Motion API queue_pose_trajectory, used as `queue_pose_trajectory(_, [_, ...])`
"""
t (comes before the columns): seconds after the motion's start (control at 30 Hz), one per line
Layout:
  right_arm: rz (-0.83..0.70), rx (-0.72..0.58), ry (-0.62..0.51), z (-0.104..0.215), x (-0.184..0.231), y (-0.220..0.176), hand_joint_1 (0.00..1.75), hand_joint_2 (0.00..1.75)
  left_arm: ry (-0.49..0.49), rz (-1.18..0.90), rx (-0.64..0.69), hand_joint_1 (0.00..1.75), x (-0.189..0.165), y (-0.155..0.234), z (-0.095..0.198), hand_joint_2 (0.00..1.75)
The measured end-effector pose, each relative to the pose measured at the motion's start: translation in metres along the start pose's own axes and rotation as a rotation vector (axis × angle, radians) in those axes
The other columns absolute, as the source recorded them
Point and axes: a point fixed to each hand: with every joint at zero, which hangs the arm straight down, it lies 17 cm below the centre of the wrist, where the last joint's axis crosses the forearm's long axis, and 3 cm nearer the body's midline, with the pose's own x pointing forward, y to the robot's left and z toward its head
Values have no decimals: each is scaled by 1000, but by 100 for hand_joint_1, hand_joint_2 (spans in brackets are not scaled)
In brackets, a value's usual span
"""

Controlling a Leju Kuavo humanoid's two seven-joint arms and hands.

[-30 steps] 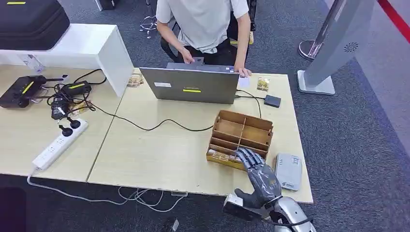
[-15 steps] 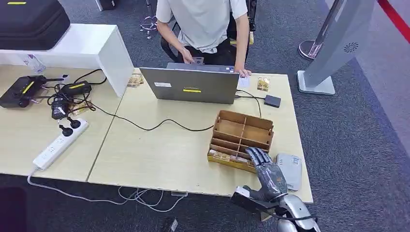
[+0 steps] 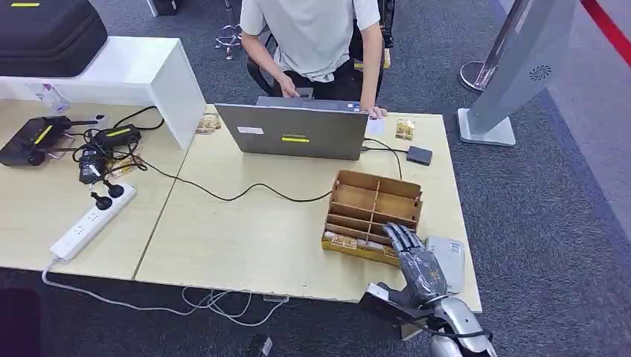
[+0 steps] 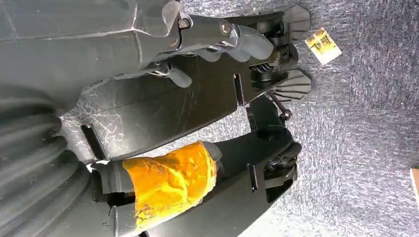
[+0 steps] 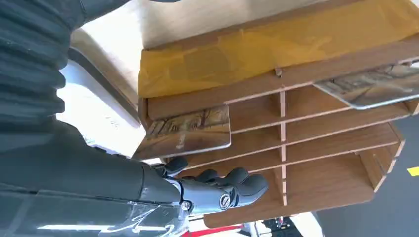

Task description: Pass the card to the sensor for recognition and then transmit it.

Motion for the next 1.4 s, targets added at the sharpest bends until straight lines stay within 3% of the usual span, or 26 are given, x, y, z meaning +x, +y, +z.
queue_pose_trajectory(1.27, [-18,-19,25,8,-9,-2,0,175,-2,32,10,0,1,2,0,175])
queue_pose_trajectory(1.3, [-18,-20,25,8,-9,-2,175,175,-2,33,10,0,1,2,0,175])
queue_pose_trajectory(1.4, [-22,-23,19,9,-9,-3,175,175,-2,35,10,0,1,2,0,175])
